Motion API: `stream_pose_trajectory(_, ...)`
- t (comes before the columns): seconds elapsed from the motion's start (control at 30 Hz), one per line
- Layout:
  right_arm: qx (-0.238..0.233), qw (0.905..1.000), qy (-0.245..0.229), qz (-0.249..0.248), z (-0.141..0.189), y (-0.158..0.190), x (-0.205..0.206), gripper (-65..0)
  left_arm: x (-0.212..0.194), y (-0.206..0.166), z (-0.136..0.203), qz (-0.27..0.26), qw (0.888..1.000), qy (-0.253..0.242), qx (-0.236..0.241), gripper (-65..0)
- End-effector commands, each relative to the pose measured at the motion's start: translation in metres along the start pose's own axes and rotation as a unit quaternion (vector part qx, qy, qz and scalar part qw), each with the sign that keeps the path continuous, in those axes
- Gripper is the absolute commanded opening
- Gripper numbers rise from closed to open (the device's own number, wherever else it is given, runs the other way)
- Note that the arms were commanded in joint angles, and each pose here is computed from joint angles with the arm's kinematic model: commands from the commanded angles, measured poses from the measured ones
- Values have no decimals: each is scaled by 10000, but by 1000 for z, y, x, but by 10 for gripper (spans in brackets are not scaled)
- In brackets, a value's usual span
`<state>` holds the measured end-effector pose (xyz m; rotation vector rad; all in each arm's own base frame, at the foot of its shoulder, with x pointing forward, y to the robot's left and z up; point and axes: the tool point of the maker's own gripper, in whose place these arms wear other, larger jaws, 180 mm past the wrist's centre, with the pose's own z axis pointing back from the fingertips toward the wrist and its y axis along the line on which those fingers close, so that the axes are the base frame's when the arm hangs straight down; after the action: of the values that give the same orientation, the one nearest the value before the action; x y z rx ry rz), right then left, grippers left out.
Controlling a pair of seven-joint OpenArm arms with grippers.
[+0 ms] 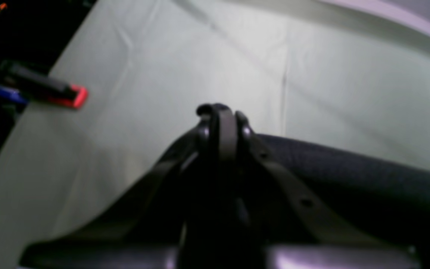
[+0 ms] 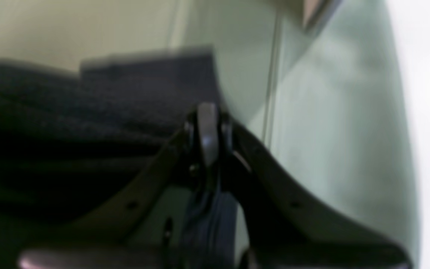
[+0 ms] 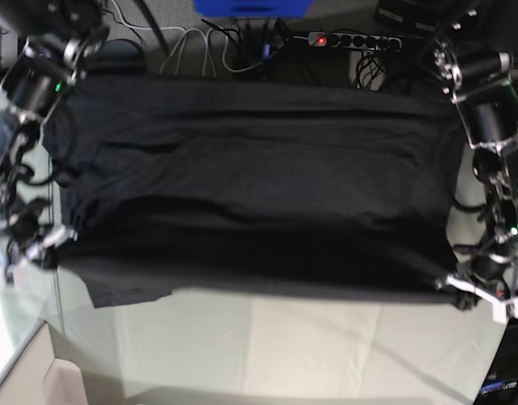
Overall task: Layout the t-shirt on the table in an organized manner, then fold the t-shirt properly
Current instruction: 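Fold the hem up over the shirt toward the collar with both grippers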
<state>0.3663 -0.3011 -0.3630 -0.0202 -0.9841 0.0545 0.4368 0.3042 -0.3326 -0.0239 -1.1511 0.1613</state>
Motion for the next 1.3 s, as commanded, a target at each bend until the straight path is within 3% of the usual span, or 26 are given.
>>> stream_pose_trajectory(0.0, -72, 9992, -377, 64, 5, -6, 24, -650, 28, 6, 1, -43, 9993, -369, 48, -650)
stream_pose_trajectory(0.33, -139, 9992, -79, 361, 39, 7, -19, -650, -19, 15, 35, -321, 9994, -66, 142, -650)
stream_pose_trajectory(0.57, -92, 9983, 430, 370, 55, 10, -67, -650, -40, 51, 68, -23, 9981, -47, 622, -650)
stream_pose_trajectory(0.8, -52, 9960, 811, 365, 69, 13, -101, -650, -77, 60, 88, -91, 9968, 341, 723, -650)
stream_pose_trajectory(1.03, 59, 9984, 484, 271, 85, 24, -118, -650, -107, 60, 103, 78, 9958, 598, 695, -650)
stream_pose_trajectory(1.27, 85, 9984, 513, 230, 91, 27, -128, -650, -121, 60, 113, 366, 9950, 680, 634, -650)
